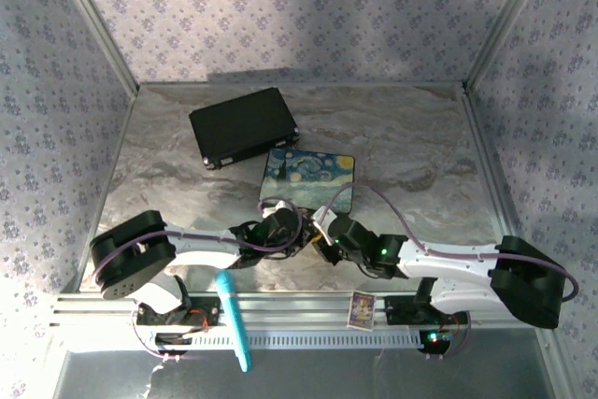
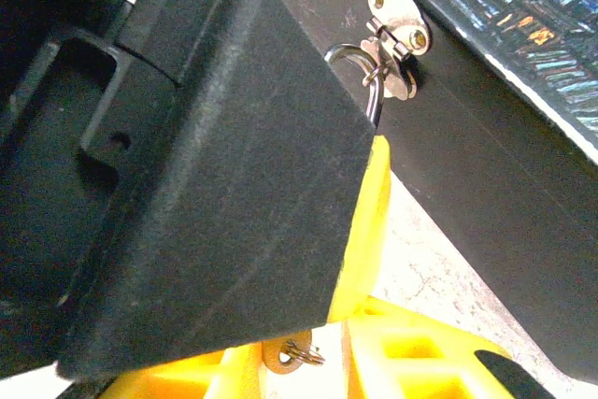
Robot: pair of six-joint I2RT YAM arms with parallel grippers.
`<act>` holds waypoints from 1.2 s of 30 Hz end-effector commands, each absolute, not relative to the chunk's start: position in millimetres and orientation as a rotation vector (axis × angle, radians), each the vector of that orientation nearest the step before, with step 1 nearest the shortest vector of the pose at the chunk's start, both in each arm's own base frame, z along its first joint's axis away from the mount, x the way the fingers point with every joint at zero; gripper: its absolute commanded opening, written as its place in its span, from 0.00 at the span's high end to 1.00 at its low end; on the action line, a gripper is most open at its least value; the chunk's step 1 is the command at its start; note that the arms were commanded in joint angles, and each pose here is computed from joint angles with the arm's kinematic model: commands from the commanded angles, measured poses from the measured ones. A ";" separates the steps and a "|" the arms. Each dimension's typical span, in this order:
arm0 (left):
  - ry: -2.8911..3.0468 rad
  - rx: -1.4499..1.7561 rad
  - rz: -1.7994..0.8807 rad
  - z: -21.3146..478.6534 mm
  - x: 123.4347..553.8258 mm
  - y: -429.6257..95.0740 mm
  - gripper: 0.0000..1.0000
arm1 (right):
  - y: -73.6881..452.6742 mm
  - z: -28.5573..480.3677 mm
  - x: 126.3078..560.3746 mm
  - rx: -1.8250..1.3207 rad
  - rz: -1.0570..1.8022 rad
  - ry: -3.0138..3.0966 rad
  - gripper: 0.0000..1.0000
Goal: Unlock a padlock with a key
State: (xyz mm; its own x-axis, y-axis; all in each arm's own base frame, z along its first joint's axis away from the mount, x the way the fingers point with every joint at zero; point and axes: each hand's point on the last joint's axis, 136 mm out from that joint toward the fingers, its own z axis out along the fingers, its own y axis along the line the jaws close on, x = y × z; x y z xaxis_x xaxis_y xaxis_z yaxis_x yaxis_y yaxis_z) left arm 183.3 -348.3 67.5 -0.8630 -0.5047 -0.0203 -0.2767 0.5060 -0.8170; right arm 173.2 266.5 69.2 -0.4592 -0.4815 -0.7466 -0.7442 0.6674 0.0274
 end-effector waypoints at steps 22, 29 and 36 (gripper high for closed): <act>2.490 -0.651 -1.350 74.9 180.3 -354.9 1.00 | 234.6 64.8 176.7 -0.728 0.737 2.247 0.56; 2.541 -0.646 -1.177 53.2 181.9 -339.7 1.00 | 226.8 90.0 191.5 -0.510 0.807 2.243 0.29; 2.615 -0.572 -0.918 32.0 183.5 -315.8 1.00 | 186.7 107.4 229.3 -0.108 0.620 2.352 0.14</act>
State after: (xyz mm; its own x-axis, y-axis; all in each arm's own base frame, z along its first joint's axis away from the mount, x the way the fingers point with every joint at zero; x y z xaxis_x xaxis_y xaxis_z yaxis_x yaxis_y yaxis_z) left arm 184.1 -339.1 56.7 -0.8720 -0.4829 -0.0806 -0.2588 0.5944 -0.7614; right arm 212.1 209.2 102.5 -0.7150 -0.0233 -0.6987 -0.4251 0.8080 0.4081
